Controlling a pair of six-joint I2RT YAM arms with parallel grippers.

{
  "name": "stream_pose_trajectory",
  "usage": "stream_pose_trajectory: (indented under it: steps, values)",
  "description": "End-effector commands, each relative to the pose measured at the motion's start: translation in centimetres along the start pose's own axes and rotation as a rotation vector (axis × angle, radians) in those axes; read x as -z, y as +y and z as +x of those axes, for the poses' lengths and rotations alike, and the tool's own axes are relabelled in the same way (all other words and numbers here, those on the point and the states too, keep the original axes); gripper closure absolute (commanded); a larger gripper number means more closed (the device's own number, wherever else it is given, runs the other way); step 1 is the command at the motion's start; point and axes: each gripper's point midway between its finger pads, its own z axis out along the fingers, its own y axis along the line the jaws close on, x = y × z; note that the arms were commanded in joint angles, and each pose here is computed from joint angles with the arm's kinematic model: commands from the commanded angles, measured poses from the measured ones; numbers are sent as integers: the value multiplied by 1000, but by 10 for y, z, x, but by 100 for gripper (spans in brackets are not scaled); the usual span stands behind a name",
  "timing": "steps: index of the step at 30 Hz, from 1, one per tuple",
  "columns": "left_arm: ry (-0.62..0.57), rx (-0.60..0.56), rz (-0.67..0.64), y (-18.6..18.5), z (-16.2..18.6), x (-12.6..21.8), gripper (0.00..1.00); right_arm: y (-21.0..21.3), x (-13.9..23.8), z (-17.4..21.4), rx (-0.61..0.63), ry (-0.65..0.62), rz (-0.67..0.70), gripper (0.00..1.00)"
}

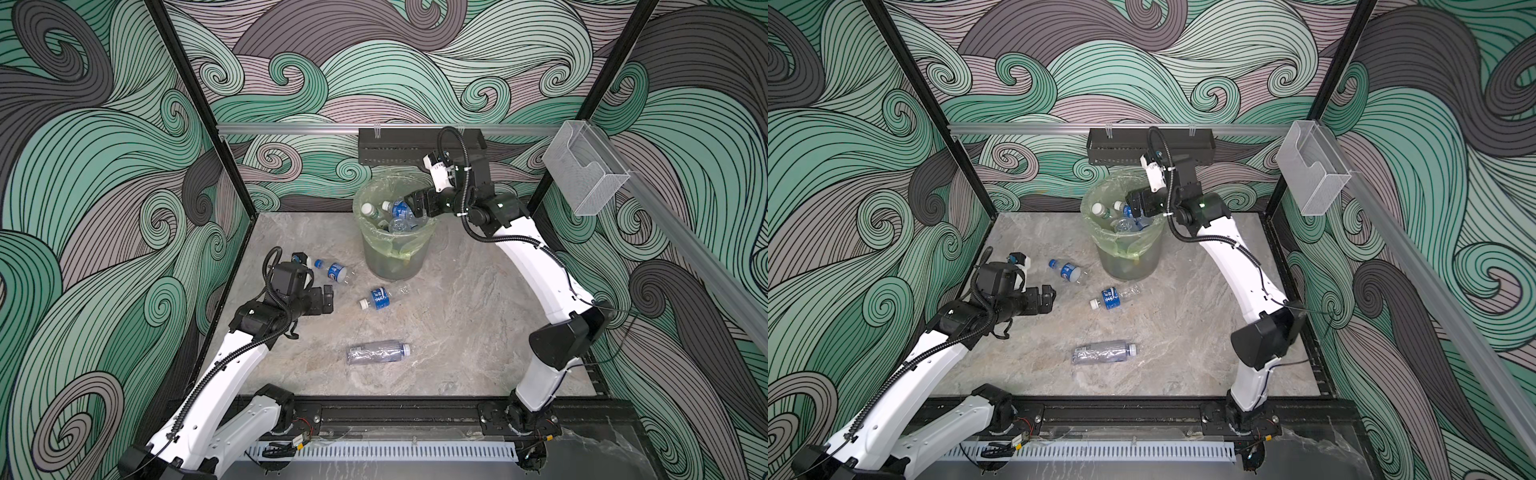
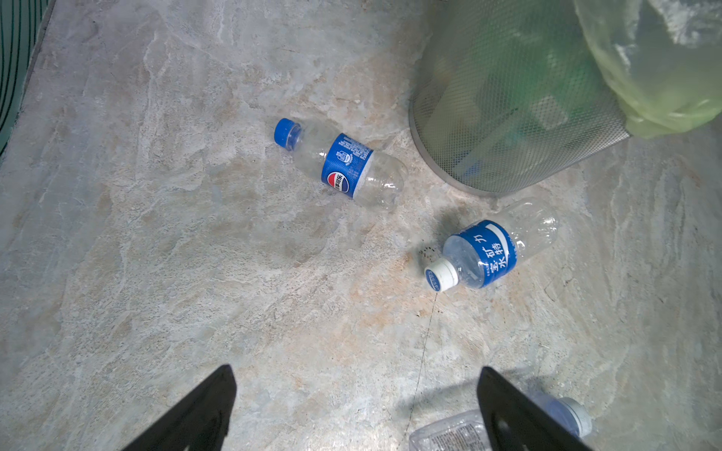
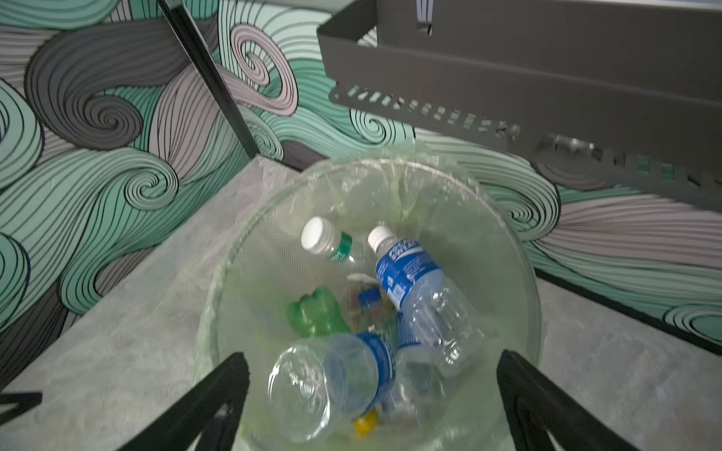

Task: Throw the plastic bottles in the bin
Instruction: 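Lift the Pocari Sweat bottle with the right gripper and drop it into the bin, then withdraw the right gripper while the left gripper reaches to the large clear bottle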

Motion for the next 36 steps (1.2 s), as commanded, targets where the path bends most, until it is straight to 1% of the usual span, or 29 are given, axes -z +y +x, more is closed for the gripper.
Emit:
stream_pose_trajectory:
  steps: [1,3,5,7,9,10,13,16,20,24,28,30,32,36]
  values:
    - [18,-55,101,-18,0,0,1,7,56,-8,48,-87,6,1]
    - [51,-89,189,-32,8,-5,1,7,67,19,34,-65,7,1]
    - [81,-94,246,-42,14,-8,1,8,81,41,20,-55,11,0]
    - [96,-112,282,-51,18,-8,1,7,91,65,4,-34,19,0]
    - [85,-166,293,-58,19,-8,1,4,96,92,-27,1,33,0]
    - [80,-199,283,-61,21,-9,1,2,97,102,-44,14,36,0]
    - [103,-386,251,-76,32,-12,1,-3,95,138,-129,59,33,0]
    - [169,-514,249,-90,46,-21,1,-9,92,161,-232,63,23,0]
    - [264,-656,256,-108,64,-35,1,-19,89,181,-313,63,37,0]
    - [361,-769,275,-125,88,-42,1,-33,89,193,-351,76,75,0]
    - [460,-871,285,-139,120,-46,1,-42,87,205,-382,90,97,0]
    - [502,-910,279,-143,134,-51,1,-45,85,211,-400,95,103,0]
    - [536,-925,270,-148,142,-54,1,-47,83,218,-420,101,105,0]
    - [567,-952,298,-158,160,-58,2,-48,81,224,-436,106,103,0]
